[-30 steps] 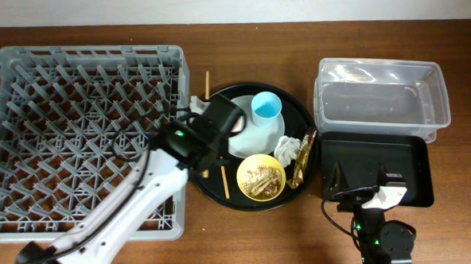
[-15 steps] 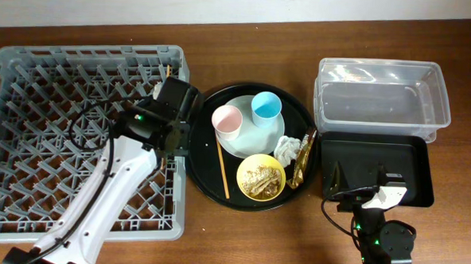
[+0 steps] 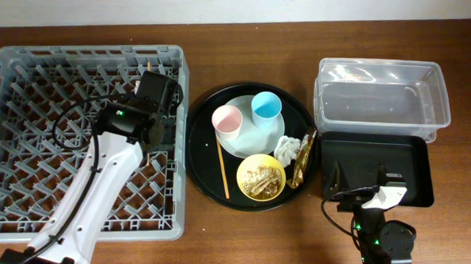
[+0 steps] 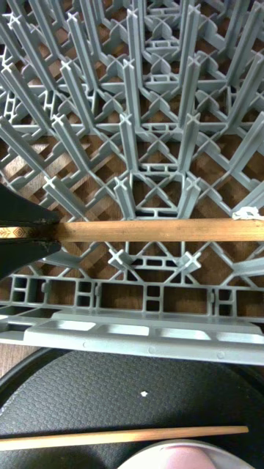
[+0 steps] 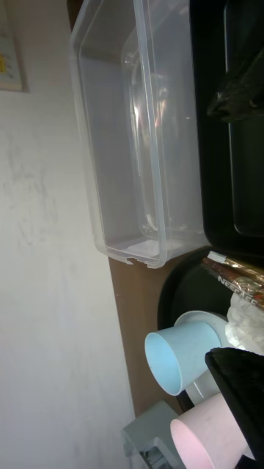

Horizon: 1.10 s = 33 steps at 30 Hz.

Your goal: Sort waste into correct bins and load items into the dishwasher rack

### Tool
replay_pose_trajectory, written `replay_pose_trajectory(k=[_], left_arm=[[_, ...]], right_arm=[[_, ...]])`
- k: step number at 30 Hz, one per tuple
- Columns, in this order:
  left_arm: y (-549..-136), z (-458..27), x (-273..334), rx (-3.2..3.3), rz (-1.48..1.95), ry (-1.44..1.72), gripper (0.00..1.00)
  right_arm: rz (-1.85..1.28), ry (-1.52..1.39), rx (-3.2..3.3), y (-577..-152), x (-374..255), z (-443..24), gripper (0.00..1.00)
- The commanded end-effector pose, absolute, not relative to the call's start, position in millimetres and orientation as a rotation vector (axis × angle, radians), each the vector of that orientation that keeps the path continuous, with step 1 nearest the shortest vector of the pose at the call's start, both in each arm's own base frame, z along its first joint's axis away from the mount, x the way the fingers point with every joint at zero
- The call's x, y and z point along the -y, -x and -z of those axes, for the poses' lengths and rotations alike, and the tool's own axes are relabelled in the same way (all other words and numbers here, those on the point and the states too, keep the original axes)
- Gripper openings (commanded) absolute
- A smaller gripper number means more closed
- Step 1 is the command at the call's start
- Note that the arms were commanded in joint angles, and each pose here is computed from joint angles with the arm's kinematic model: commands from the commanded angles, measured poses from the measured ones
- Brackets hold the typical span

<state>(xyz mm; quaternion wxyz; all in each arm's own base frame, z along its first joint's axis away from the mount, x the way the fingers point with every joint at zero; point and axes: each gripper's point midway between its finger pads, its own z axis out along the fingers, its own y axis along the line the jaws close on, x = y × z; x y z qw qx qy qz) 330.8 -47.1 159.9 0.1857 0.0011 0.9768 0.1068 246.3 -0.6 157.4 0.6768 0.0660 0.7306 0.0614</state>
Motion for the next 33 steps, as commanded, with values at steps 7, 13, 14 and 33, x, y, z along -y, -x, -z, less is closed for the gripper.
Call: replay_pose_trajectory(k=[7,13,14,33], left_arm=[[-322.4,-114.4,37.0,-2.776,-0.376,-0.029,0.0],[-321.4,-106.2,24.9,-2.764,-0.437,-0.001,0.01],[-321.3,-106.0,23.8,-2.765,-0.438,0.004,0.02],[-334.1,-144.2,47.6,-2.727,-0.182,0.021,0.26]], right_arm=[[-0.134,-0.143,-1.652,-246.4,0.7,-154.0,0.99],[-0.134,-0.143,-1.653,-246.4,0.7,-153.9,0.99],[-0.134,-0.143,-1.653,-246.4,0.7,-153.9,0.99],[-0.134,-0.143,-1.652,-246.4,0.7,-154.0,0.99]])
